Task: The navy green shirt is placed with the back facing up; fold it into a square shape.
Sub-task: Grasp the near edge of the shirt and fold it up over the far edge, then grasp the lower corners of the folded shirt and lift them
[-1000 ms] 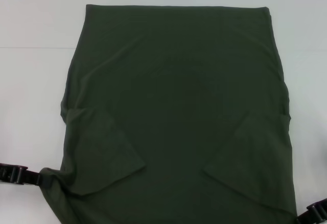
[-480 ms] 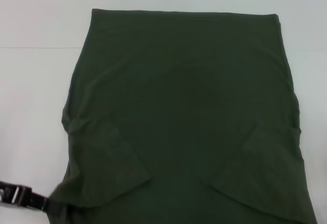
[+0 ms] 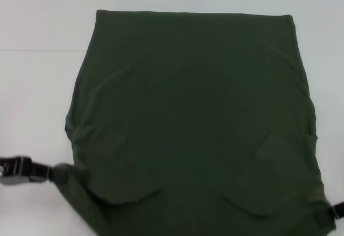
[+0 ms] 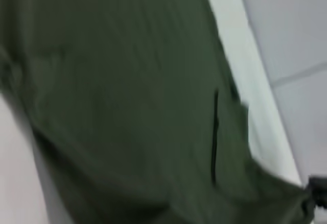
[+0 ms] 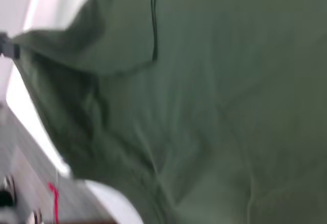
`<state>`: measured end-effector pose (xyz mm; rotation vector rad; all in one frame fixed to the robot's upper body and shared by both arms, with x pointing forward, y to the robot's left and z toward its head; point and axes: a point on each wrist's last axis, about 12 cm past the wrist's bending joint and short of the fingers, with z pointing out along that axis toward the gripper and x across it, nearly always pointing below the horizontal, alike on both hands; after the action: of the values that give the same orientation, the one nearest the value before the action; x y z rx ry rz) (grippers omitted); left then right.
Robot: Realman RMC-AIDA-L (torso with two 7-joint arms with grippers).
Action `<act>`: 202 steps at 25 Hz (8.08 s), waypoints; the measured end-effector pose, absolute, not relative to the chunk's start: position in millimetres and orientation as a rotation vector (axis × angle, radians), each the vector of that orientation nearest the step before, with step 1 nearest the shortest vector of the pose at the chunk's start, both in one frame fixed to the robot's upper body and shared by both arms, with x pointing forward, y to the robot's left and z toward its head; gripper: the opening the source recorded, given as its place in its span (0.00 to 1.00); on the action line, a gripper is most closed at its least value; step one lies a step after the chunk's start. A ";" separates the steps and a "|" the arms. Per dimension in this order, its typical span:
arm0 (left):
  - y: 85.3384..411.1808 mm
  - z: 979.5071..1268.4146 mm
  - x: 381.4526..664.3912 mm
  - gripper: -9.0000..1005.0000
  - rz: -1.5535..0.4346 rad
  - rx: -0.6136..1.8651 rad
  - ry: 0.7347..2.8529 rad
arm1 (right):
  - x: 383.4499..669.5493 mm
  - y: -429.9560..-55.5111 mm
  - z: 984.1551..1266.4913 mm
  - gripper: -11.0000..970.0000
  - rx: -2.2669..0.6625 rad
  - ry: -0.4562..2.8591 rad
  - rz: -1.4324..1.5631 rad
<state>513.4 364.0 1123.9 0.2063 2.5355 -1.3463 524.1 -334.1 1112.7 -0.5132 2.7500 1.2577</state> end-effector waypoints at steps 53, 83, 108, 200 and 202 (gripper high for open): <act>338.2 1081.4 558.2 0.04 -1.126 -0.227 1.854 | 558.9 -346.0 1075.1 0.12 0.308 1.952 1.143; 288.9 1089.4 614.7 0.04 -0.887 -0.214 1.768 | 585.4 -328.5 1074.8 0.14 0.335 1.847 1.000; 275.2 1095.0 631.1 0.04 -0.768 -0.187 1.702 | 600.1 -313.0 1075.8 0.16 0.317 1.813 0.955; 292.7 1065.2 616.6 0.87 -0.612 0.012 2.304 | 573.7 -316.6 1055.7 0.96 0.146 1.950 0.956; 293.8 1065.1 617.3 0.87 -0.600 0.004 2.300 | 573.5 -316.4 1055.4 0.96 0.146 1.951 0.956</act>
<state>617.3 293.8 1065.1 0.0039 2.3002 -0.6004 573.5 -316.4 1055.4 0.1458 1.9508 0.9558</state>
